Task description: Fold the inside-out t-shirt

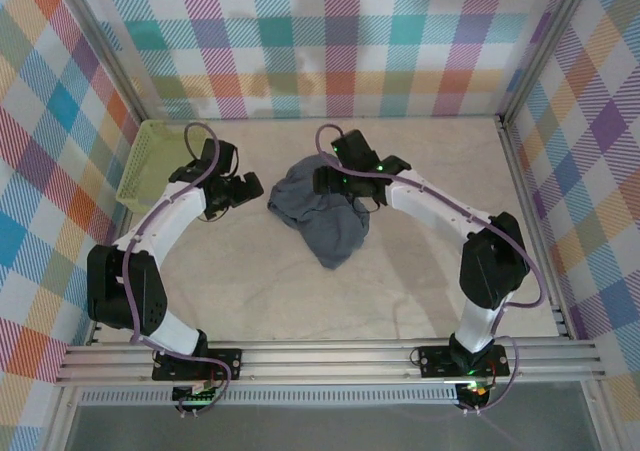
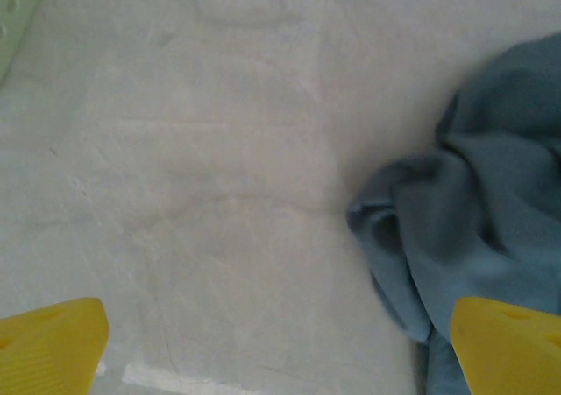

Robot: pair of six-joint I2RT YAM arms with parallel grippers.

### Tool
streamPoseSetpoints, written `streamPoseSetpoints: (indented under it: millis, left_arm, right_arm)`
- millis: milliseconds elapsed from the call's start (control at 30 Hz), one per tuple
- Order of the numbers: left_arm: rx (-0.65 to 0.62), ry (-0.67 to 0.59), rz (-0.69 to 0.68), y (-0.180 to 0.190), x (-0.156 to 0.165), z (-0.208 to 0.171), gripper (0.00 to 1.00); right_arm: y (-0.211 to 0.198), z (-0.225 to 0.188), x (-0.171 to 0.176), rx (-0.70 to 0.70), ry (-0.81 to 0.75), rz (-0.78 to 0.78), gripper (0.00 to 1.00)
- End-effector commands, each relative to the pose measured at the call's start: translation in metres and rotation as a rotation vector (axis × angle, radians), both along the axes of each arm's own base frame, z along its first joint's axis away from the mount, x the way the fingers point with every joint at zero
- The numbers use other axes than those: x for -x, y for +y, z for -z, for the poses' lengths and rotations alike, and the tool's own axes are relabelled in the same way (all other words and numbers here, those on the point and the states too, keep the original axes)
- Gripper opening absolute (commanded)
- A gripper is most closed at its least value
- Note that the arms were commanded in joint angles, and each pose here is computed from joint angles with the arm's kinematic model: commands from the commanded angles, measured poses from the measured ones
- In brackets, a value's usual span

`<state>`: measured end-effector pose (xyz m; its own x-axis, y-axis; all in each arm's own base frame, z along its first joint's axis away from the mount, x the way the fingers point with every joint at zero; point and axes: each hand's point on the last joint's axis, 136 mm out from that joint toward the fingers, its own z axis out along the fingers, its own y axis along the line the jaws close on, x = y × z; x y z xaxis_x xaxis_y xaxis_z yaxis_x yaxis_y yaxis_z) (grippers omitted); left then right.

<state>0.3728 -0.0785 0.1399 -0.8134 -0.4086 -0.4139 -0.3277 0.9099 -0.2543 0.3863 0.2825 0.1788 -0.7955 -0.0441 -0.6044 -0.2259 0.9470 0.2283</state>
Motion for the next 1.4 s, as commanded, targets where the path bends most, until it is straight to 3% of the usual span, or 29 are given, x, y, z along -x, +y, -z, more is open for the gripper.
streamPoseSetpoints:
  millis: [0,267,467,700,833,967,1133,1200,1367]
  left_arm:
    - [0.013,-0.028,0.101,-0.036,0.016,-0.007,1.0]
    - [-0.063,-0.031,0.294,-0.137,0.039,0.008,1.0]
    - [-0.163,-0.029,0.389,-0.211,0.03,0.024,0.97]
    - [-0.316,-0.009,0.349,-0.236,-0.008,0.051,0.89]
    - [-0.338,-0.016,0.359,-0.241,-0.015,0.054,0.7]
    - [-0.354,-0.04,0.382,-0.236,-0.014,0.047,0.39]
    - [-0.322,-0.106,0.395,-0.221,0.0,0.017,0.08]
    - [-0.294,-0.138,0.392,-0.212,0.009,0.0,0.0]
    - [-0.267,-0.192,0.366,-0.169,0.046,-0.028,0.0]
  right_arm:
    - [-0.039,-0.012,0.01,0.059,-0.029,0.05,0.88]
    - [-0.094,0.028,0.017,-0.003,0.091,0.202,0.83]
    - [-0.135,0.039,0.021,-0.038,0.111,0.357,0.82]
    - [-0.152,0.041,0.035,-0.035,0.086,0.359,0.82]
    - [-0.155,0.039,0.045,-0.037,0.074,0.342,0.82]
    - [-0.154,0.037,0.053,-0.05,0.08,0.319,0.8]
    - [-0.154,0.03,0.055,-0.036,0.071,0.296,0.8]
    - [-0.153,0.029,0.052,-0.026,0.069,0.282,0.8]
    - [-0.143,0.035,0.039,-0.025,0.091,0.256,0.79]
